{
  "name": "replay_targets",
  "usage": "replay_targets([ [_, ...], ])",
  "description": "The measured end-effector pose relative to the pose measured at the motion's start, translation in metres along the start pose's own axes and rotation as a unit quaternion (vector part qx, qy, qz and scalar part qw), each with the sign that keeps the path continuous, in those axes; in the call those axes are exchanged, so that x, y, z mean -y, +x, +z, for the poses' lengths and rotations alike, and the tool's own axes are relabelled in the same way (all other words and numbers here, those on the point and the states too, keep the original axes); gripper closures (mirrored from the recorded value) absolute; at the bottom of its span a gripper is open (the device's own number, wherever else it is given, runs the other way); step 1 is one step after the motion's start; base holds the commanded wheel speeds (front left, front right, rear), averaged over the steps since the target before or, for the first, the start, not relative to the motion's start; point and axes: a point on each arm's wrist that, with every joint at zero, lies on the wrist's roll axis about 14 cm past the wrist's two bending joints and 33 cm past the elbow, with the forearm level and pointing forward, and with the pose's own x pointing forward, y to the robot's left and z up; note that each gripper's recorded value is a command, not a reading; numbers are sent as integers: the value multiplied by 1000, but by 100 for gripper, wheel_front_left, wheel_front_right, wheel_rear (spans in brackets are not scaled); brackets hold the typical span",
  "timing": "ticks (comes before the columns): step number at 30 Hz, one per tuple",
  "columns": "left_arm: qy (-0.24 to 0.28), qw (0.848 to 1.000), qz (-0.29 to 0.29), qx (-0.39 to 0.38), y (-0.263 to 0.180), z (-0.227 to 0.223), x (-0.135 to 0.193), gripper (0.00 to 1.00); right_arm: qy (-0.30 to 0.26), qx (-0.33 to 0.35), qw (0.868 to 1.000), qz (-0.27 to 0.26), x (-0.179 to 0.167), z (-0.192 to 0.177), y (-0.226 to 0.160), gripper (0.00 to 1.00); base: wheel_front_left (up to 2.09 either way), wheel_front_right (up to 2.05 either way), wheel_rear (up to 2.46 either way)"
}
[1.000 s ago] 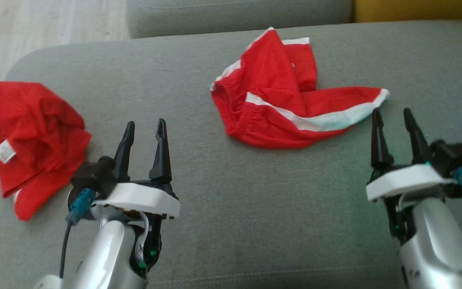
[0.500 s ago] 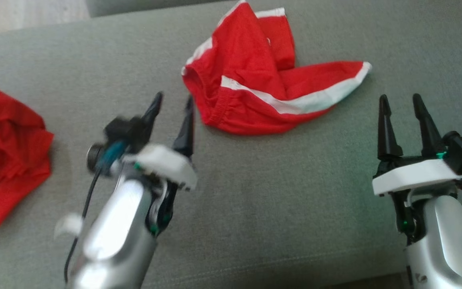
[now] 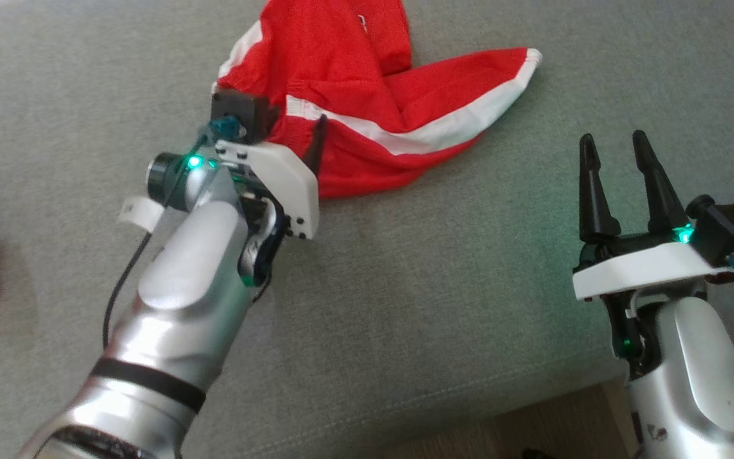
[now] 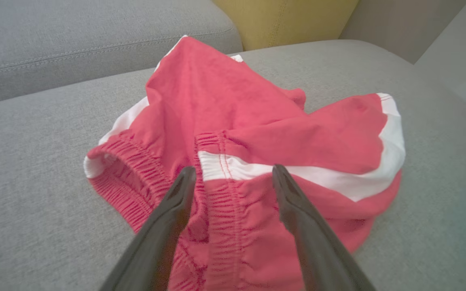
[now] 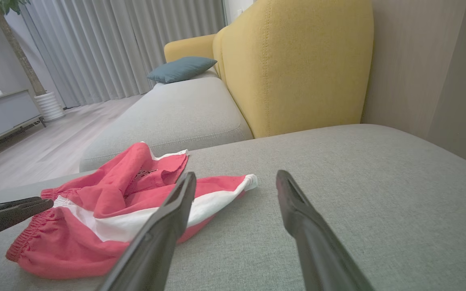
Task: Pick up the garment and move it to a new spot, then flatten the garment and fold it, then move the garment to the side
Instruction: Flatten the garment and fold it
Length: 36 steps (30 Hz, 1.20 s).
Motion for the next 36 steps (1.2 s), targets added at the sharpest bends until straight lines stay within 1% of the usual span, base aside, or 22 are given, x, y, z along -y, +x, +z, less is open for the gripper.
replay_targets([
  [8,6,1000,4,-19,18,-7,-5,0,-5,-4,1000,-11,8,-4,-1,0,0,0,0],
  [18,3,999,0,-44,21,-22,-5,0,-2,-6,1000,-17,12,-7,-3,0,0,0,0],
  [19,3,999,-1,-44,22,-22,-6,9,-2,-7,1000,-17,12,-8,-2,0,0,0,0],
  [20,2,999,0,-43,22,-21,-6,29,-2,-7,1000,-17,12,-8,-2,0,0,0,0],
  [21,1,999,0,-40,23,-21,-6,54,-2,-8,1000,-17,12,-9,-2,0,0,0,0],
  [22,1,999,0,-37,23,-20,-6,70,-2,-9,1000,-17,12,-9,-2,0,0,0,0],
  [23,1,999,0,-32,23,-18,-7,99,-2,-9,1000,-17,12,-10,-2,0,0,0,0],
  [31,15,999,-5,28,20,7,-4,100,-3,-10,1000,-20,14,-10,-2,0,0,0,0],
  [36,22,996,0,84,8,35,-5,100,0,-5,1000,-16,10,-7,0,0,0,0,0],
])
